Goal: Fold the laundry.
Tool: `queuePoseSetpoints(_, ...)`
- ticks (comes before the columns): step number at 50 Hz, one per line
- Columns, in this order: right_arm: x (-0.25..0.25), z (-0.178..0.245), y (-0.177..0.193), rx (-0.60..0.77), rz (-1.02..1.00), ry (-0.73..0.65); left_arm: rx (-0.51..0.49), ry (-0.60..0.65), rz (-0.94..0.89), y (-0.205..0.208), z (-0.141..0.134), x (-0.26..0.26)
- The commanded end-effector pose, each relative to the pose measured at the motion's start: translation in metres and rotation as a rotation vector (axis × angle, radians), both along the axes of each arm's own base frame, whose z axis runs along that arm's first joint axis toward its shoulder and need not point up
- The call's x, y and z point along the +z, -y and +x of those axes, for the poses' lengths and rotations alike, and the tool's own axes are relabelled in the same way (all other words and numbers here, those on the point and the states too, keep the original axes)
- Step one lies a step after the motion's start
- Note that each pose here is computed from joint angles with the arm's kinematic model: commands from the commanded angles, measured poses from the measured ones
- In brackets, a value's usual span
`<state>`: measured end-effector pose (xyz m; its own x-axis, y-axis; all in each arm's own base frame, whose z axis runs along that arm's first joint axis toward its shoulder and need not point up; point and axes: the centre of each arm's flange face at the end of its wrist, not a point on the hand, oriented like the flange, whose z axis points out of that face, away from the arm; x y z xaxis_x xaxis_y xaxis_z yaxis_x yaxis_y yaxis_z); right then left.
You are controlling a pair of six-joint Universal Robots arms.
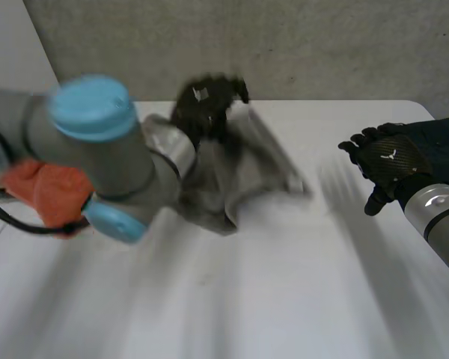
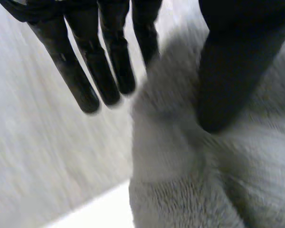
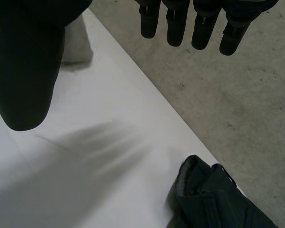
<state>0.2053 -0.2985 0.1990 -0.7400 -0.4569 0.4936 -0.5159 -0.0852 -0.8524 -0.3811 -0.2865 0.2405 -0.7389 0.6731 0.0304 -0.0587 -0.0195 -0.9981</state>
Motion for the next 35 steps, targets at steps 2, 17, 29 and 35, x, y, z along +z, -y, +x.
queuePoseSetpoints(2,0.001,-0.006,0.004,-0.039,-0.003,-0.001,-0.114,0.059,0.126,-0.02,0.003,-0.031)
queuePoseSetpoints(17,0.034,0.014,-0.037,0.036,0.038,0.018,0.209,0.079,0.053,0.046,0.121,0.008)
queuePoseSetpoints(29,0.011,0.082,-0.093,0.313,0.1,-0.072,0.284,0.57,0.017,0.091,0.172,-0.088)
queuePoseSetpoints(35,-0.021,0.108,-0.094,0.382,0.064,-0.114,0.283,0.603,0.039,0.106,0.175,-0.112)
